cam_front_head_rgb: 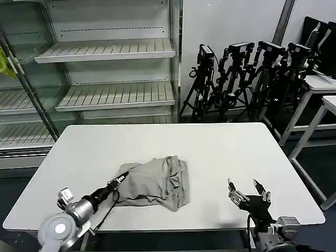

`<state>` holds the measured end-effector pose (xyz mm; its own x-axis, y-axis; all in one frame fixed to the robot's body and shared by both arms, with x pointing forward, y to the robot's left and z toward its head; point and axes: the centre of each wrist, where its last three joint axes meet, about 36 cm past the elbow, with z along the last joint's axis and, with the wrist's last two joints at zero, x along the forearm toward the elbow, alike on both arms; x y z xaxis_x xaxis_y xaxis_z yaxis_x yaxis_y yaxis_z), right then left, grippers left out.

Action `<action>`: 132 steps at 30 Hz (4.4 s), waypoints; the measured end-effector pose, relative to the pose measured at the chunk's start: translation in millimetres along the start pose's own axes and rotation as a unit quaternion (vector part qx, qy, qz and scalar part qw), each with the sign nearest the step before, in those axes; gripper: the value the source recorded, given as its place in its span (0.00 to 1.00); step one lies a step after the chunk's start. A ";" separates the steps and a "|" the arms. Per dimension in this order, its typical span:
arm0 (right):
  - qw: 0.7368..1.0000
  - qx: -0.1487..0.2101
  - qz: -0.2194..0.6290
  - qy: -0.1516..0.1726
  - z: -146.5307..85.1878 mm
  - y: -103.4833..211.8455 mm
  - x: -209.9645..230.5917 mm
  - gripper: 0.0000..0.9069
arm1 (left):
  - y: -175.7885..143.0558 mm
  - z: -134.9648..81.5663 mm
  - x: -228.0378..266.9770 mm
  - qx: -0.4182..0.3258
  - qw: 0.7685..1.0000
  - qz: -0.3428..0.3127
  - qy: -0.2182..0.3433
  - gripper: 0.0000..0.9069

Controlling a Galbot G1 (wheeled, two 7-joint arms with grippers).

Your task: Fold and organize the clothes.

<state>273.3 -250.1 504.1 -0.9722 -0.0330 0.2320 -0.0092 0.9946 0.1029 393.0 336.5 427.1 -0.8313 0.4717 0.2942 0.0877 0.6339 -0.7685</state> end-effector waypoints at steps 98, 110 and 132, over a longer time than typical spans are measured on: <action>0.997 0.048 0.015 -0.062 3.2 7.2 -11.9 1.00 | -161.4 82.7 -123.9 -0.169 0.981 0.046 -0.083 1.00; 0.993 0.054 0.020 -0.099 10.9 10.7 -16.3 1.00 | -112.3 85.4 -41.9 -0.340 0.915 -0.085 -0.200 1.00; 0.990 0.072 0.019 -0.120 29.0 22.5 -21.0 1.00 | -110.1 127.9 48.1 -0.455 0.853 -0.147 -0.209 1.00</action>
<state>286.8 -224.2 473.5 -0.9999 0.0113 -0.0053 0.0115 0.9990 -0.0438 273.2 210.9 453.2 -0.9972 0.0714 0.0228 0.0736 0.9902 0.1189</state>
